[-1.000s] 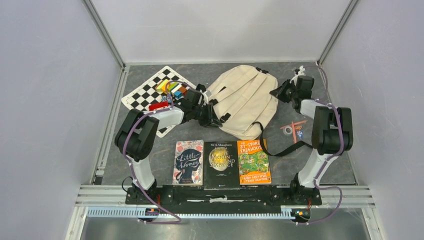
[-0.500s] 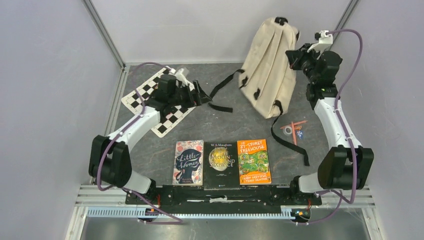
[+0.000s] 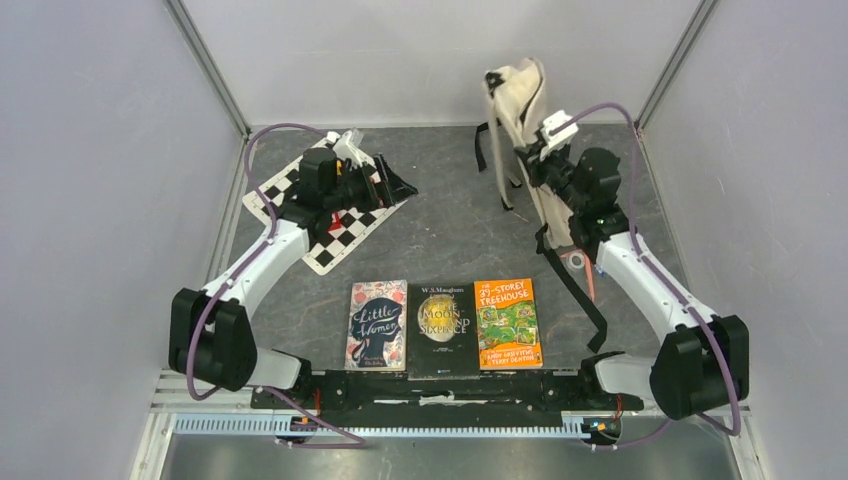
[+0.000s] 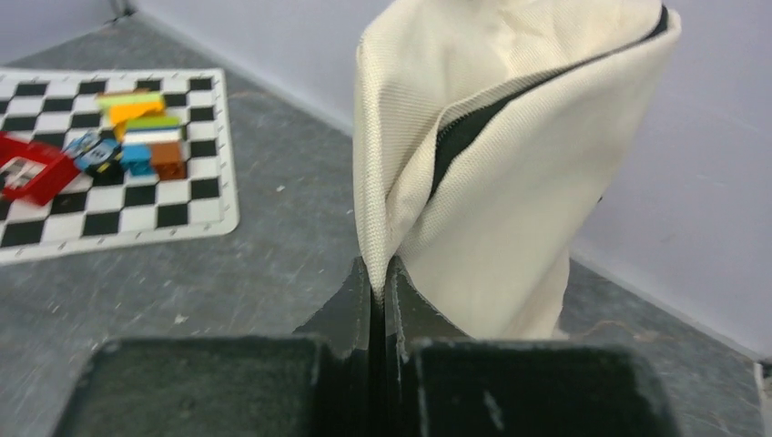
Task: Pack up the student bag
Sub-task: Adjust the student bag at the center of the board.
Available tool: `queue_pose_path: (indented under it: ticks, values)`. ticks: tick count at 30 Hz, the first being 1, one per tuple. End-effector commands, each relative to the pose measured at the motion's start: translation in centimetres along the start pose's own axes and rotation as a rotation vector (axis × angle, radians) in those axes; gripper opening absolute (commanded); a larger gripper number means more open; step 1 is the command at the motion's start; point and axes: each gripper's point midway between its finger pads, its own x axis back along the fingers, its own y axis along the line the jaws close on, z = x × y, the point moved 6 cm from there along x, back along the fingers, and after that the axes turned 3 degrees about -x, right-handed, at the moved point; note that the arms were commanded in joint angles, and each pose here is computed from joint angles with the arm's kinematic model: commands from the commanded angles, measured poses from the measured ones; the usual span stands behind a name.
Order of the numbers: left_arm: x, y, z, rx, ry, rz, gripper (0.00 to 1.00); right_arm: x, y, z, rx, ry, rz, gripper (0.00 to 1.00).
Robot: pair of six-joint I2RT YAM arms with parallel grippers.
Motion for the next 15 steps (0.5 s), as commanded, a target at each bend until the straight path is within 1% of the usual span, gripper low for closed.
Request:
queue_pose_path:
  ticks: [1, 5, 8, 11, 15]
  values:
    - [1.9, -3.2, -1.5, 0.013, -0.093, 0.139, 1.0, 1.5, 3.3, -0.4, 0.042, -0.086, -0.07, 0.0]
    - [3.5, -4.4, -0.6, 0.135, -0.143, 0.222, 1.0, 3.1, 6.3, 2.3, 0.014, -0.047, -0.117, 0.0]
    - [4.9, -4.9, -0.3, 0.173, -0.18, 0.227, 1.0, 4.0, 8.3, 3.7, -0.021, -0.042, -0.174, 0.0]
    - [6.3, -4.9, 0.2, 0.182, -0.214, 0.201, 1.0, 4.3, 10.3, 4.8, -0.026, -0.018, -0.234, 0.0]
    - [8.1, -4.0, 1.1, 0.158, -0.252, 0.082, 1.0, 4.4, 12.9, 6.1, -0.026, 0.018, -0.314, 0.0]
